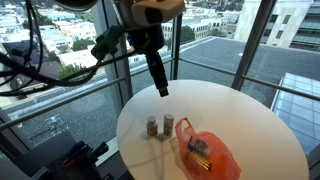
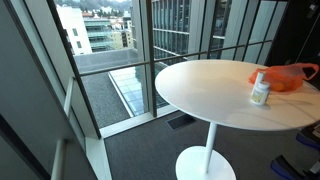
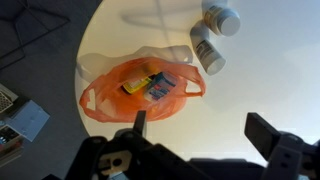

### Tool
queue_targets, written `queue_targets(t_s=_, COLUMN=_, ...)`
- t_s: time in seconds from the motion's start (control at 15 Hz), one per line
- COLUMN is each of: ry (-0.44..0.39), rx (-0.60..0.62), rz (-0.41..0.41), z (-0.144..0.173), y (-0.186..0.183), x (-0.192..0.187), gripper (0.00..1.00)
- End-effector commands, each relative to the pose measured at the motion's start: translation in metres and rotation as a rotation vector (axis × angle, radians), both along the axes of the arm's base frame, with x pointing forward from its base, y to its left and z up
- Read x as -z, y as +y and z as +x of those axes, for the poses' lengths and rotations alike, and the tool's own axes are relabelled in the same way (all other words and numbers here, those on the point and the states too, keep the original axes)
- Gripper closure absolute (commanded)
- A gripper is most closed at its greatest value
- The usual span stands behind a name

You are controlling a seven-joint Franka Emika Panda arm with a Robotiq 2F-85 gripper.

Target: Remove the blue and white container from the plastic bag and put it on the table

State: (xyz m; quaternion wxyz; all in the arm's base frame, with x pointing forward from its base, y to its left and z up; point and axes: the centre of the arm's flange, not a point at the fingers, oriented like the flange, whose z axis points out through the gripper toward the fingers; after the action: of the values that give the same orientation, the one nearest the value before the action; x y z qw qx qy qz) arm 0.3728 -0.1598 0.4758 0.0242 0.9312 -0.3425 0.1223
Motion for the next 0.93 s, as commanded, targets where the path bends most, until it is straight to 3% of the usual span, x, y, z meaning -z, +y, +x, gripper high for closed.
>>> queue_targets(t_s=0.0, ry=0.002, rx=0.003, rz=0.002, z=0.0, y=-0.001, x=0.001, gripper=0.0)
queue_targets(t_s=0.4, ry=-0.005, rx=0.038, rz=0.007, z=0.006, y=-0.006, x=-0.002, gripper=0.0)
queue_targets(t_s=0.87, ry=0.015, rx=0.19, rz=0.042, z=0.026, y=-0.054, x=0.011, gripper=0.0)
